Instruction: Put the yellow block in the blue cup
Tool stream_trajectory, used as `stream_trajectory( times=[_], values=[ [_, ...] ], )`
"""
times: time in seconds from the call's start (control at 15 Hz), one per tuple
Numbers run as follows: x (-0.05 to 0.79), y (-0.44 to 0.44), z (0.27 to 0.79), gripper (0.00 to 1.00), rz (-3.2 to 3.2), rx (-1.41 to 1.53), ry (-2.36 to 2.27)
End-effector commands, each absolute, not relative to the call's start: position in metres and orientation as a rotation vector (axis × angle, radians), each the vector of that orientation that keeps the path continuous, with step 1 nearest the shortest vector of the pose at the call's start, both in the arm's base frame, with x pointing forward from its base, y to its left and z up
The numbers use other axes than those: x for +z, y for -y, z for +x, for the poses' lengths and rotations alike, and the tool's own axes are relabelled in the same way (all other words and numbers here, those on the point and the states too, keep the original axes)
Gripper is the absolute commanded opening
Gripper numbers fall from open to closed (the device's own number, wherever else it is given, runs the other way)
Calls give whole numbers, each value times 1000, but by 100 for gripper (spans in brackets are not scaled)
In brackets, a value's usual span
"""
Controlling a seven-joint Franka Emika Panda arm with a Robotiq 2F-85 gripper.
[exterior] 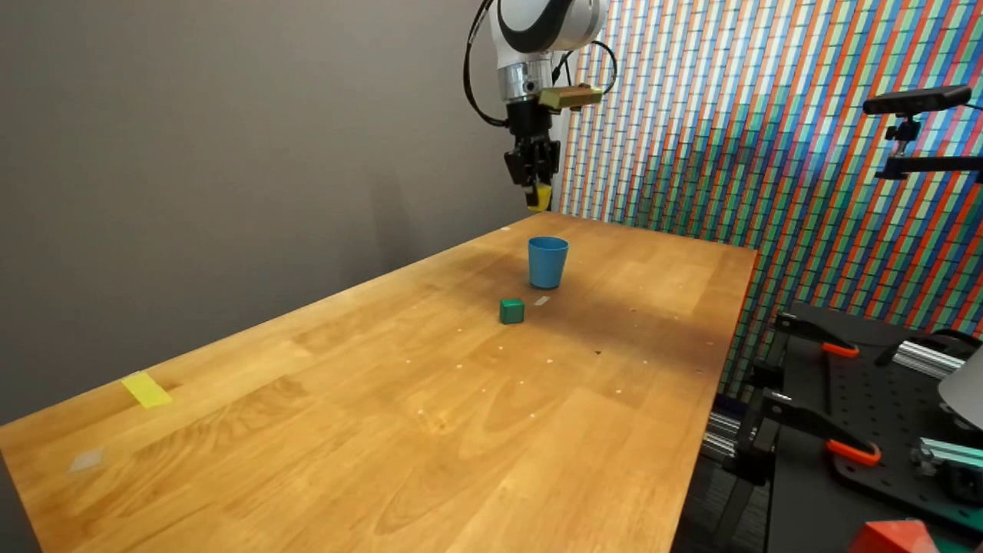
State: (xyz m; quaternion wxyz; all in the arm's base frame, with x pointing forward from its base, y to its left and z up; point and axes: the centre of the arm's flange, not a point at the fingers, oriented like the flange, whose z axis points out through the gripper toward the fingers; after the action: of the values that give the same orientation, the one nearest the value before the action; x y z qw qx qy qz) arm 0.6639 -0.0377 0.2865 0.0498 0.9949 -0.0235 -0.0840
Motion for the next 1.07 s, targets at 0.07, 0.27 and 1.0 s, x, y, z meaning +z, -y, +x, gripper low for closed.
stream_trajectory(
  times=[0.07, 0.27, 1.0],
  values=[
    [253, 35, 661, 19, 3037, -343, 140],
    [235, 28, 659, 19, 3049, -388, 140],
    [329, 23, 627, 100, 3040, -192, -1]
  ],
)
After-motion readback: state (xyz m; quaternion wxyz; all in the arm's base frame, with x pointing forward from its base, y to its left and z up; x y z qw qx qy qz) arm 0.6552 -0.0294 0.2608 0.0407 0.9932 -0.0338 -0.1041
